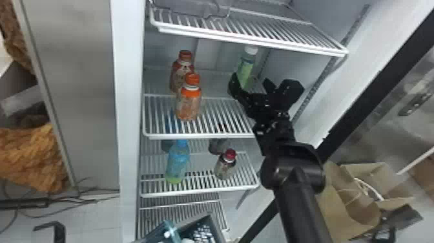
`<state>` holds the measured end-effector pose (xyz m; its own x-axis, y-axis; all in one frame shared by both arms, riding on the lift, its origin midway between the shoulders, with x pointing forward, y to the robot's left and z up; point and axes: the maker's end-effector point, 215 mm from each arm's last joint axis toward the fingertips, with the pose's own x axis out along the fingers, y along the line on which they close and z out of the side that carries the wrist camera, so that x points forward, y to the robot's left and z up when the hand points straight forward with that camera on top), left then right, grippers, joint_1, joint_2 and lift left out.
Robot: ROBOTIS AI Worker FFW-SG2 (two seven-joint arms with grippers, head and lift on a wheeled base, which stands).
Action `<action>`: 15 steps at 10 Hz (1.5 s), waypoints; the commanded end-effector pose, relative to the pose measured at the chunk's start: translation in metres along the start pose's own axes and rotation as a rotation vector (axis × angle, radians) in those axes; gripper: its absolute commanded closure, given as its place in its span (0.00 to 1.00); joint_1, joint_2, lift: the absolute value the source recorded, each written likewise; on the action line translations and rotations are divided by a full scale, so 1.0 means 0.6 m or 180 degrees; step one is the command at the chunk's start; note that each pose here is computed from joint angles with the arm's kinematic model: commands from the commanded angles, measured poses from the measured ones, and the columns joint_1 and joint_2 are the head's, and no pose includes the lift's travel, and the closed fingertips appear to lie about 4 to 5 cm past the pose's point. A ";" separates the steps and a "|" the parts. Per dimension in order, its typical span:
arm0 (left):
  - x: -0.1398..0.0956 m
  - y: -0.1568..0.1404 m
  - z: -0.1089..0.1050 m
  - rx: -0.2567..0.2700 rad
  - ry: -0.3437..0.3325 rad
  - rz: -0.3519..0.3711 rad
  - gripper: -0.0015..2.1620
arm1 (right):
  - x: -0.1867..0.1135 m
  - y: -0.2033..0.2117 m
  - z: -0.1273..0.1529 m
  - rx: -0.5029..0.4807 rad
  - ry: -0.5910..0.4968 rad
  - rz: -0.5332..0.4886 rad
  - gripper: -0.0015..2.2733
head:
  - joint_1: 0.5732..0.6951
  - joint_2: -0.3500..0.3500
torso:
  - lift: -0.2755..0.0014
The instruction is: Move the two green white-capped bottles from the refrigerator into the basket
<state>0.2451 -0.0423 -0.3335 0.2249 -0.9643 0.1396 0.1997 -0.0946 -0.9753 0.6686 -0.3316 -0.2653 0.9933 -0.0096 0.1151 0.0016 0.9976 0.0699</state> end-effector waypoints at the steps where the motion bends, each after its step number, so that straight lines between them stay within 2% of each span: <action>1: 0.003 -0.003 0.001 0.0001 0.0009 -0.0021 0.56 | 0.017 -0.006 0.000 -0.0002 0.0001 -0.0022 0.02 | 1.00 0.00 | 0.98; 3: 0.005 -0.004 0.002 0.0006 0.0006 -0.0026 0.56 | 0.037 -0.013 -0.003 -0.0003 0.0023 -0.0038 0.02 | 1.00 0.00 | 0.98; 5: 0.008 -0.004 0.002 0.0007 0.0020 -0.0032 0.56 | 0.068 0.009 0.008 -0.0029 0.0025 0.0048 0.01 | 1.00 0.00 | 0.98; 11: 0.014 -0.005 0.001 -0.0003 0.0036 -0.0055 0.56 | 0.083 -0.003 -0.014 0.0009 0.0168 -0.0028 0.03 | 1.00 0.00 | 0.98; 14: 0.014 -0.002 0.001 -0.0008 0.0040 -0.0046 0.56 | 0.093 0.013 -0.025 0.0051 0.0285 -0.0016 0.10 | 1.00 0.00 | 0.98; 15: 0.016 -0.004 0.003 -0.0003 0.0037 -0.0056 0.56 | 0.098 0.016 -0.024 0.0059 0.0302 -0.0008 0.21 | 1.00 0.00 | 0.98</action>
<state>0.2477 -0.0507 -0.3300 0.2097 -0.9657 0.1532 0.2020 -0.1105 -0.9731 0.7266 -0.3237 -0.2740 0.9997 -0.0081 0.0218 0.0061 0.9961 0.0883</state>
